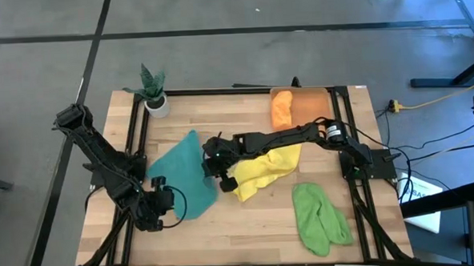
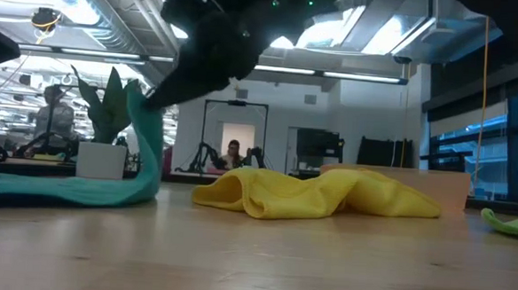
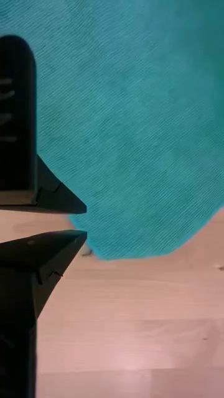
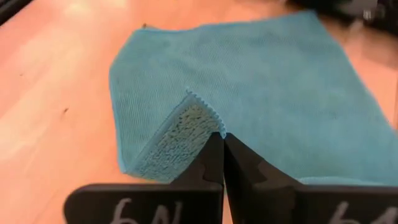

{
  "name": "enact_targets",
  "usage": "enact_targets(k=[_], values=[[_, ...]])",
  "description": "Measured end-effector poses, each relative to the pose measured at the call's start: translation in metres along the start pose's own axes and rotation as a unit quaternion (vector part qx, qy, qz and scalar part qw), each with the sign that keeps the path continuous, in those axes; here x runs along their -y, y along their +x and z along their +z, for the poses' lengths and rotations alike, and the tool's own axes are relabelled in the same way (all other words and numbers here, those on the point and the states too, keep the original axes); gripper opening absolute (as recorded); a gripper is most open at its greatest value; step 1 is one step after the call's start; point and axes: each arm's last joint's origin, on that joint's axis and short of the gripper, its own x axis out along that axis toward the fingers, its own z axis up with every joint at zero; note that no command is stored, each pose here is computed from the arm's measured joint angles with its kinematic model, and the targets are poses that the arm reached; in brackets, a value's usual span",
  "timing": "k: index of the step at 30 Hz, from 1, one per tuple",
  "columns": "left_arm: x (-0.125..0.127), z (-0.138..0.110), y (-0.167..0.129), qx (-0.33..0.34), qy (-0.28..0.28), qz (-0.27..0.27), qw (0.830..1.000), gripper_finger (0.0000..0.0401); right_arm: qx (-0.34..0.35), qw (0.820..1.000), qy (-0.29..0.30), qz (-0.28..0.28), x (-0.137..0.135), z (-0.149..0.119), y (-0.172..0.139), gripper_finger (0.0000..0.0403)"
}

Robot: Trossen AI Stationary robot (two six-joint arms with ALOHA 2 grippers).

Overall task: Roll microfiber towels into tight, uniform cylinder then place into a basket
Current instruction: Roll the blue microfiber towel

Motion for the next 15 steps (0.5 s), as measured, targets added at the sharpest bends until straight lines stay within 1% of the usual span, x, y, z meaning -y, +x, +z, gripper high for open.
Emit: enact_targets(k=[3, 6, 9, 11, 13, 15], values=[[-0.0001, 0.0000, 0.0000, 0.000, 0.000, 0.001, 1.000, 0.0047, 0.018, 1.000, -0.019, -0.004, -0.0026, 0.0050, 0.0009, 0.0001], [-0.0001, 0.0000, 0.0000, 0.001, 0.000, 0.001, 1.000, 0.0047, 0.030, 0.999, -0.024, -0.006, -0.0029, 0.0076, 0.0010, 0.0001], [-0.0001, 0.0000, 0.0000, 0.001, 0.000, 0.001, 1.000, 0.0047, 0.041, 0.999, -0.026, 0.004, -0.0030, 0.0088, 0.0011, 0.0001], [-0.0005, 0.0007, 0.0001, 0.011, -0.001, 0.008, 1.000, 0.0047, 0.045, 0.999, -0.027, 0.004, -0.0029, 0.0095, 0.0010, 0.0000], [-0.0013, 0.0020, 0.0000, 0.032, -0.012, 0.022, 0.999, 0.0047, 0.044, 0.999, -0.027, 0.004, -0.0029, 0.0094, 0.0010, 0.0000], [-0.0019, 0.0025, 0.0000, 0.039, -0.028, 0.028, 0.998, 0.0047, 0.039, 0.999, -0.026, 0.006, -0.0033, 0.0083, 0.0013, 0.0000]])
